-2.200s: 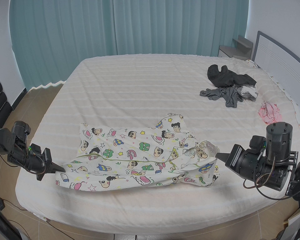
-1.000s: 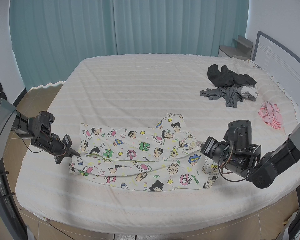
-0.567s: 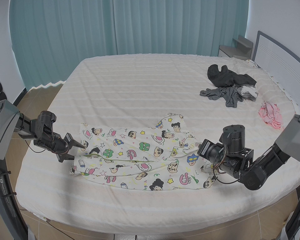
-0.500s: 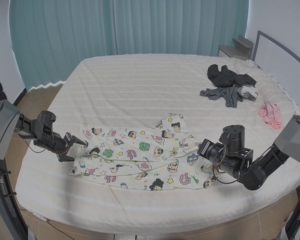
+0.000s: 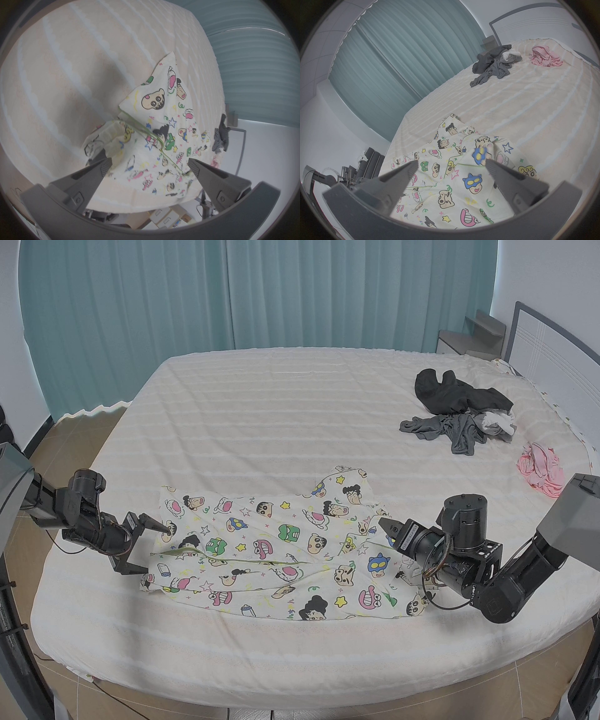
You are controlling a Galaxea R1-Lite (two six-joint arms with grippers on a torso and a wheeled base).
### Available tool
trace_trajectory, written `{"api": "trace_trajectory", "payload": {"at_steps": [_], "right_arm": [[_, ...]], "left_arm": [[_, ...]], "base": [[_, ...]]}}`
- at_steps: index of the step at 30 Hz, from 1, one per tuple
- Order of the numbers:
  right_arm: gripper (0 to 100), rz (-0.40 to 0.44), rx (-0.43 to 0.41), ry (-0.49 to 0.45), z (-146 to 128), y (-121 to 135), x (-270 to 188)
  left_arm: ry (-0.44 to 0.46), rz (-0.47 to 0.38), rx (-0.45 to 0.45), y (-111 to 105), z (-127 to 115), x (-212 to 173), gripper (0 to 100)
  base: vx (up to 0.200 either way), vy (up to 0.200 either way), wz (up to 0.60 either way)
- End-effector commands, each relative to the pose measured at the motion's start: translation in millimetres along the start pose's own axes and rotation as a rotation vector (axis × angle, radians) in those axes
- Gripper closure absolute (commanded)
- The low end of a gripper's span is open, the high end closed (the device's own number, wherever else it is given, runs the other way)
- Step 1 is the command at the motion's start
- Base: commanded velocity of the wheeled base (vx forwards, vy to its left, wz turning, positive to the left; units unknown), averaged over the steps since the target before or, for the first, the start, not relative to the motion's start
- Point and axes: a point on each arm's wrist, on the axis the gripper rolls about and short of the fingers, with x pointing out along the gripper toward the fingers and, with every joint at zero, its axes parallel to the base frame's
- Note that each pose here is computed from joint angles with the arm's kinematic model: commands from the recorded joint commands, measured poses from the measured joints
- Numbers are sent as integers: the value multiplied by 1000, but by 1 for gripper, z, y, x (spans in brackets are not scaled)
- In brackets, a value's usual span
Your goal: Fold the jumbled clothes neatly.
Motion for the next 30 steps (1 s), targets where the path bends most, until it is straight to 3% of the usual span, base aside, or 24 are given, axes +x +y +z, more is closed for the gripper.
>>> {"api": "trace_trajectory", "payload": {"at_steps": [1, 7, 9, 12, 15, 20, 21, 25, 30], "right_arm": [[0, 6, 10, -11, 3, -1, -6], [0, 42, 44, 4, 1, 9, -13], [0, 46, 40, 13, -1, 10, -11], [0, 48, 37, 24, -4, 11, -12], [0, 50, 34, 26, -3, 12, -25], [0, 64, 63, 6, 10, 9, -58], [0, 80, 110, -18, 20, 8, -76], [0, 88, 132, -51, 30, 2, -101], [0, 63, 163, -177, 44, -14, -155]], "left_arm": [[18, -80, -26, 5, -12, -37, 0], [61, -132, -81, 25, -38, -59, 0], [77, -194, -92, 39, -48, -65, 0], [93, -258, -65, 47, -54, -65, 0], [75, -265, -30, 43, -56, -64, 0], [50, -151, -4, 28, -71, -51, 0], [30, -81, -24, 23, -80, -40, 0], [27, -47, -52, 15, -87, -30, 0], [-47, 32, -61, 1, -100, -5, 0]], "base": [[0, 0, 0], [0, 0, 0], [0, 0, 0], [0, 0, 0], [0, 0, 0], [0, 0, 0], [0, 0, 0], [0, 0, 0], [0, 0, 0]]}}
